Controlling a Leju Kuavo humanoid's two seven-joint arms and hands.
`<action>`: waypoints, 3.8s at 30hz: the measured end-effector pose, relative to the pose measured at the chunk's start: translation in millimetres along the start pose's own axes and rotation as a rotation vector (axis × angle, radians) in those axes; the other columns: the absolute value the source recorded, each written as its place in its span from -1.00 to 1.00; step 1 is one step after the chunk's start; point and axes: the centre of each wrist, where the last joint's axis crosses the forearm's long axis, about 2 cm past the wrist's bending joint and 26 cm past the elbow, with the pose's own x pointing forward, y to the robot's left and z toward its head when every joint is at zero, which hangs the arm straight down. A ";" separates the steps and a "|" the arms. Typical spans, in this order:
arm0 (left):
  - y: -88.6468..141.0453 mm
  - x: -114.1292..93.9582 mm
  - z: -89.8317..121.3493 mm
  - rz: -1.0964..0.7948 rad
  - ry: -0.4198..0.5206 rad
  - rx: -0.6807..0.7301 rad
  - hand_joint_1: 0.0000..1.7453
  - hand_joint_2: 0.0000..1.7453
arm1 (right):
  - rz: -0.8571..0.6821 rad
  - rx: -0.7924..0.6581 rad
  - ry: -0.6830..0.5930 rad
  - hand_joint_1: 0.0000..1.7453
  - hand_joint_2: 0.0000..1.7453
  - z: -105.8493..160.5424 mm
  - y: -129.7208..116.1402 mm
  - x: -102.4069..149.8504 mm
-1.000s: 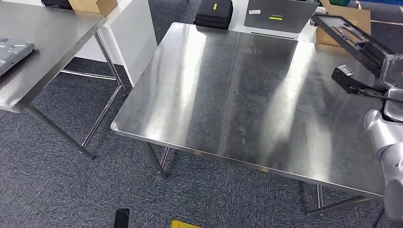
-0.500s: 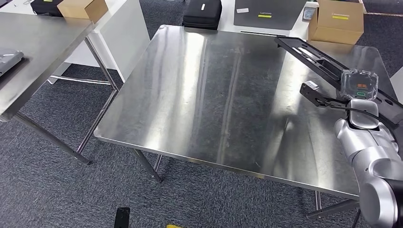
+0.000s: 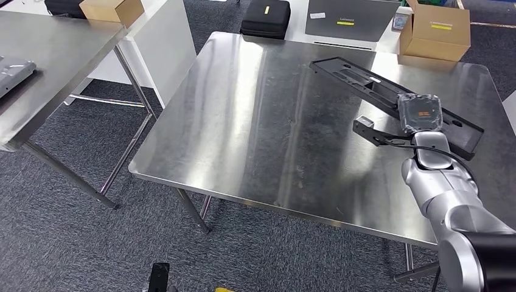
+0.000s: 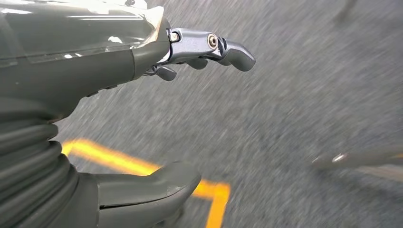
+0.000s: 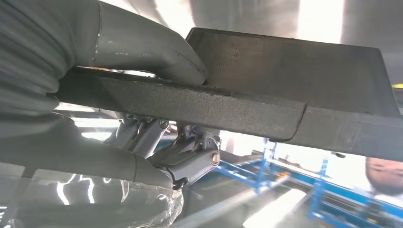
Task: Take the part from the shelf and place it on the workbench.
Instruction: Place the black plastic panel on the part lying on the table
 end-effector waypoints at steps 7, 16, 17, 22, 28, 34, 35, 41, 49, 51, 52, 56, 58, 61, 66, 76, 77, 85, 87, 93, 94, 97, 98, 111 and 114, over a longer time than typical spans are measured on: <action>-0.1 1.0 0.0 -0.035 -0.062 0.010 -1.00 1.00 | 0.028 0.027 -0.082 0.98 1.00 13.0 12.2 19.9; -0.3 0.3 0.5 -0.026 -0.052 0.007 -1.00 1.00 | 0.027 0.025 -0.093 0.98 1.00 17.8 16.2 25.5; -0.3 0.2 0.6 -0.026 -0.050 0.007 -1.00 1.00 | 0.027 0.021 -0.088 0.98 1.00 17.9 16.2 25.8; -0.5 0.0 0.9 -0.024 -0.044 0.002 -1.00 1.00 | 0.030 0.002 -0.065 0.98 1.00 18.7 16.9 22.3; -0.7 -0.2 1.1 -0.022 -0.042 -0.001 -1.00 1.00 | 0.040 -0.003 -0.053 0.98 1.00 20.7 19.3 15.9; -0.8 -0.2 1.3 -0.022 -0.041 -0.001 -1.00 1.00 | 0.043 0.001 -0.051 0.98 1.00 22.3 21.0 14.1; -0.9 -0.2 1.3 -0.022 -0.041 -0.001 -1.00 1.00 | 0.043 0.001 -0.051 0.98 1.00 22.6 21.2 14.0; -1.6 0.1 1.8 -0.022 -0.038 -0.003 -1.00 1.00 | 0.044 0.002 -0.042 0.98 1.00 22.9 21.6 13.3; -2.1 0.7 2.2 -0.056 -0.089 -0.010 -1.00 1.00 | 0.055 -0.007 -0.036 0.98 1.00 23.2 21.9 10.2; -2.1 0.8 2.4 -0.068 -0.111 -0.004 -1.00 1.00 | 0.058 -0.007 -0.036 0.98 1.00 23.2 22.1 9.2; -2.2 0.8 2.4 -0.068 -0.114 -0.002 -1.00 1.00 | 0.059 -0.007 -0.037 0.49 0.50 23.3 22.1 8.8; -2.9 0.7 3.1 -0.051 -0.114 0.000 -1.00 0.50 | 0.062 -0.008 -0.039 -1.00 -1.00 23.1 21.9 8.5; -3.3 0.8 3.5 -0.047 -0.115 0.003 -1.00 -0.50 | 0.063 -0.009 -0.039 -1.00 -1.00 22.8 21.7 8.5; -3.8 0.9 3.9 -0.047 -0.100 0.006 -1.00 -1.00 | 0.065 -0.010 -0.038 -1.00 -1.00 22.9 21.7 8.6; -4.4 1.0 4.4 -0.045 -0.077 0.007 -1.00 -1.00 | 0.067 -0.010 -0.036 -1.00 -1.00 22.8 21.7 8.6; -5.6 1.3 5.3 -0.036 -0.061 0.008 -1.00 -1.00 | 0.068 -0.010 -0.030 -1.00 -1.00 22.7 21.6 8.0; -5.7 1.3 5.4 -0.035 -0.058 0.008 -1.00 -1.00 | 0.069 -0.010 -0.029 -1.00 -1.00 22.6 21.5 8.0; -6.3 1.1 5.6 -0.020 -0.040 -0.008 -1.00 -1.00 | -0.075 0.001 -0.058 -1.00 -1.00 7.1 6.6 -1.3; -6.1 0.9 5.5 -0.019 -0.038 -0.008 -1.00 -1.00 | -0.108 -0.015 -0.034 -1.00 -1.00 -4.5 -5.7 -8.0; -6.1 1.0 5.5 -0.018 -0.037 -0.009 -1.00 -1.00 | -0.135 -0.058 -0.003 -1.00 -1.00 -18.6 -22.6 -17.5; -6.1 1.0 5.5 -0.017 -0.037 -0.009 -1.00 -1.00 | -0.140 -0.061 0.001 -1.00 -1.00 -19.4 -23.6 -18.4; -6.0 0.7 5.6 -0.009 -0.032 -0.008 -1.00 -1.00 | -0.180 -0.053 0.024 -1.00 -1.00 -29.1 -35.1 -27.6; -5.9 0.3 5.7 -0.005 -0.029 -0.005 -1.00 -1.00 | -0.209 -0.041 0.032 -1.00 -1.00 -35.4 -42.9 -33.3; -0.3 -11.1 9.9 0.047 0.053 0.044 -1.00 -1.00 | -0.226 -0.255 0.219 -1.00 -1.00 -98.2 -175.6 -112.8; 6.0 -20.1 11.5 0.059 0.113 0.052 -1.00 -1.00 | -0.173 -0.329 0.304 -1.00 -1.00 -95.4 -198.5 -156.1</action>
